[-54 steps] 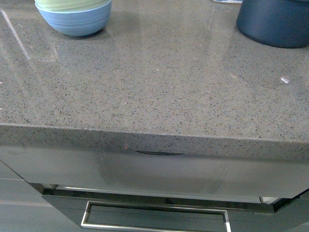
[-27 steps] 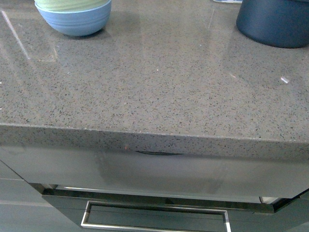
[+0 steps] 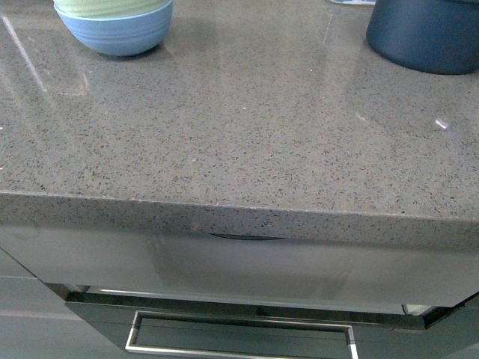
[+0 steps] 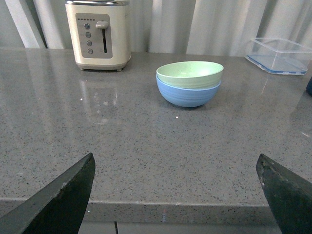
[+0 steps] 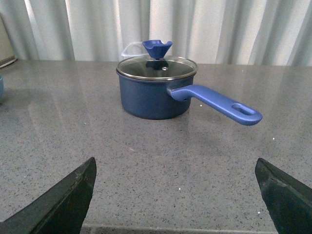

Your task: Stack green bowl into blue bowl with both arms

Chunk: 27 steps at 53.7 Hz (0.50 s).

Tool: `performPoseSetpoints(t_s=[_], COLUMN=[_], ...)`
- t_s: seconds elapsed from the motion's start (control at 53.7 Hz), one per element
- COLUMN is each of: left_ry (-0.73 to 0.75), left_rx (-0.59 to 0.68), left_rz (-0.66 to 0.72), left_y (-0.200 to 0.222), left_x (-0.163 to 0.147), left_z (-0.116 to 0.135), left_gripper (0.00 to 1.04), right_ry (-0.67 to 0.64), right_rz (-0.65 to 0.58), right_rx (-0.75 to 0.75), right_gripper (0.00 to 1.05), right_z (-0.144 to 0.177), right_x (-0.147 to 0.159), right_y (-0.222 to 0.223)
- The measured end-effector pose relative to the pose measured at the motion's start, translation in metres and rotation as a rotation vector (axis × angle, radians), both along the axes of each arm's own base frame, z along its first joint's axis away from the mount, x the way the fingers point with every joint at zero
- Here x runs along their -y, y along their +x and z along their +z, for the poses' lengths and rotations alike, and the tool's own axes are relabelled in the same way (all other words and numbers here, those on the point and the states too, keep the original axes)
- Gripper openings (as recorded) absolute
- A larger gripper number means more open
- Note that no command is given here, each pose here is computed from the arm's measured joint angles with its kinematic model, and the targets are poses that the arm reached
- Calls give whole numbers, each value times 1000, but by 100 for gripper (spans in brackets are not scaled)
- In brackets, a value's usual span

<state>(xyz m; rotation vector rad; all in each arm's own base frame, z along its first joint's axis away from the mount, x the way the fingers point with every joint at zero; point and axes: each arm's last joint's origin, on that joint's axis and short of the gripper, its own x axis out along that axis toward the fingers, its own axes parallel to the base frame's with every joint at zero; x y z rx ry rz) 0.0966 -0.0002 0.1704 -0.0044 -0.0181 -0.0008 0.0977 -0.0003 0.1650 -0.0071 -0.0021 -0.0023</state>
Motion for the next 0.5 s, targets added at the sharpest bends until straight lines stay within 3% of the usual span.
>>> performPoseSetpoints(t_s=[0.503], left_ry=[0], left_rx=[0], left_rz=[0], left_y=[0], left_x=[0], left_z=[0], left_gripper=[98], right_ry=[0], right_rz=[0], right_rx=[0], right_gripper=[95], right_z=[0], right_x=[0], right_y=[0])
